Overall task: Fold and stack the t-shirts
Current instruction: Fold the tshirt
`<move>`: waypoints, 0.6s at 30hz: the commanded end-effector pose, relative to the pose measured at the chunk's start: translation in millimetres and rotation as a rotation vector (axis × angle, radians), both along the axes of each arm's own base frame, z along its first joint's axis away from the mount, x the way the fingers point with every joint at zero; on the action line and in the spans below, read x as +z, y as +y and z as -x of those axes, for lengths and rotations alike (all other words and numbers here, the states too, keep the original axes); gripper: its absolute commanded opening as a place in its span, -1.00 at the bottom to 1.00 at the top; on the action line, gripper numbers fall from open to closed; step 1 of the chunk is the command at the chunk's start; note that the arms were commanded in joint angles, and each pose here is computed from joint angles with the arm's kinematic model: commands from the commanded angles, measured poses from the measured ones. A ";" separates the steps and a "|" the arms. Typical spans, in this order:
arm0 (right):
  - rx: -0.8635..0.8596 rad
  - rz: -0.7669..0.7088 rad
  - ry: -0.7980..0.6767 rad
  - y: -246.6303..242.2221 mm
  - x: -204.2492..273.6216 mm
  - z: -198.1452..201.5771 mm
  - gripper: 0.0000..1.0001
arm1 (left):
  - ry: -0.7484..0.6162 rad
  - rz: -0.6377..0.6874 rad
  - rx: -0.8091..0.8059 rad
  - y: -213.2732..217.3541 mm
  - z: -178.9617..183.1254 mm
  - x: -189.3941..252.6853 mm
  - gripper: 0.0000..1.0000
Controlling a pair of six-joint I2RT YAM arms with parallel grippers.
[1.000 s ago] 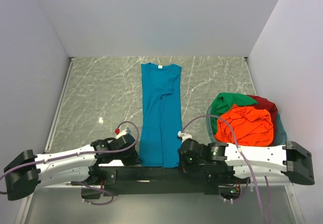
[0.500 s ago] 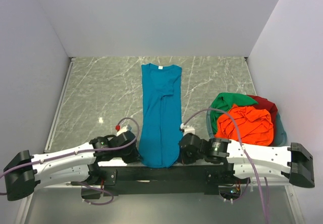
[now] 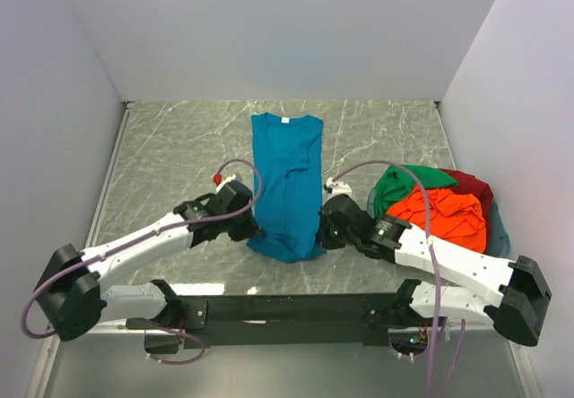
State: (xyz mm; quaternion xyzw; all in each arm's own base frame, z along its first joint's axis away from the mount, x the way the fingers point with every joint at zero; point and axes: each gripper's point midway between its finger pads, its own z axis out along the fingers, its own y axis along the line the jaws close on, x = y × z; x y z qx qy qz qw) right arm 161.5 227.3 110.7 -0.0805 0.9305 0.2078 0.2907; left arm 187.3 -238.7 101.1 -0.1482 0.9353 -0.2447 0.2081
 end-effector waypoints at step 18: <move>-0.198 0.025 -0.228 -10.9 53.7 -152.1 -1.00 | -0.184 -0.038 0.055 2.8 -151.8 39.8 -0.99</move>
